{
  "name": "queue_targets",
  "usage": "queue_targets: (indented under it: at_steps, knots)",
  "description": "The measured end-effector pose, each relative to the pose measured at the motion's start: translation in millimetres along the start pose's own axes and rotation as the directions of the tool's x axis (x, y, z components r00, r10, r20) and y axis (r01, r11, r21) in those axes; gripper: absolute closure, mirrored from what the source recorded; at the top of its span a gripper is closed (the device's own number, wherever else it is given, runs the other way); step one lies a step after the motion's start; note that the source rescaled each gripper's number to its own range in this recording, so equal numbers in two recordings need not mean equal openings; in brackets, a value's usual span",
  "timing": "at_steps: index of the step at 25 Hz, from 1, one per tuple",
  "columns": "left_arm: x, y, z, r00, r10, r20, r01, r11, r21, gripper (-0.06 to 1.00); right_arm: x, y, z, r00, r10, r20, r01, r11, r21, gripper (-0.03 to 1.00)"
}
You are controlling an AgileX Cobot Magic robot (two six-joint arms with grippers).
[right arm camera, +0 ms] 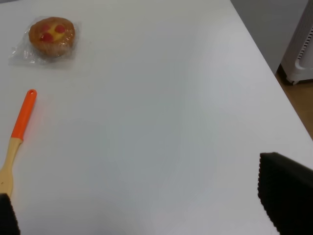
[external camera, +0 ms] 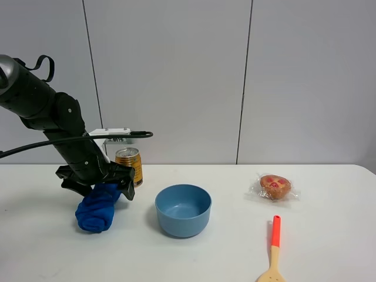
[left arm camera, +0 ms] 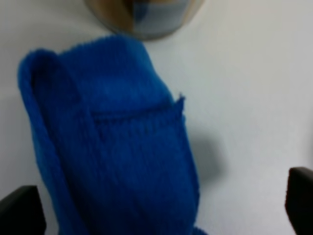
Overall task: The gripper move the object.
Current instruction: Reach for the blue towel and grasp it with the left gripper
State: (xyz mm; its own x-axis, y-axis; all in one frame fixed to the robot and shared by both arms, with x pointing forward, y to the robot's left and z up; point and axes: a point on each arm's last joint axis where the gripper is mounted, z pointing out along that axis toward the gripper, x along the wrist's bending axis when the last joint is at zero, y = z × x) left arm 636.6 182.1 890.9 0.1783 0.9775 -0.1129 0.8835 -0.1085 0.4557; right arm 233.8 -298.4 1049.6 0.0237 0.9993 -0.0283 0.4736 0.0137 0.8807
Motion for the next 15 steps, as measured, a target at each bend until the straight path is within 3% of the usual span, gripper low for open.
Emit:
queue_targets:
  at_steps: [11,13,15]
  knots:
    - [3,-9,18,1.0,0.003,-0.009,-0.002,0.999,0.032,-0.04,0,0,0,1.0,0.0,0.0,0.0,1.0,0.0,-0.03]
    - [3,-9,18,1.0,0.003,-0.009,-0.002,0.999,0.033,0.13,0,0,0,1.0,0.0,0.0,0.0,1.0,0.0,-0.03]
    - [3,-10,18,1.0,0.003,-0.009,-0.002,0.999,0.042,0.54,0,0,0,1.0,0.0,0.0,0.0,1.0,0.0,-0.03]
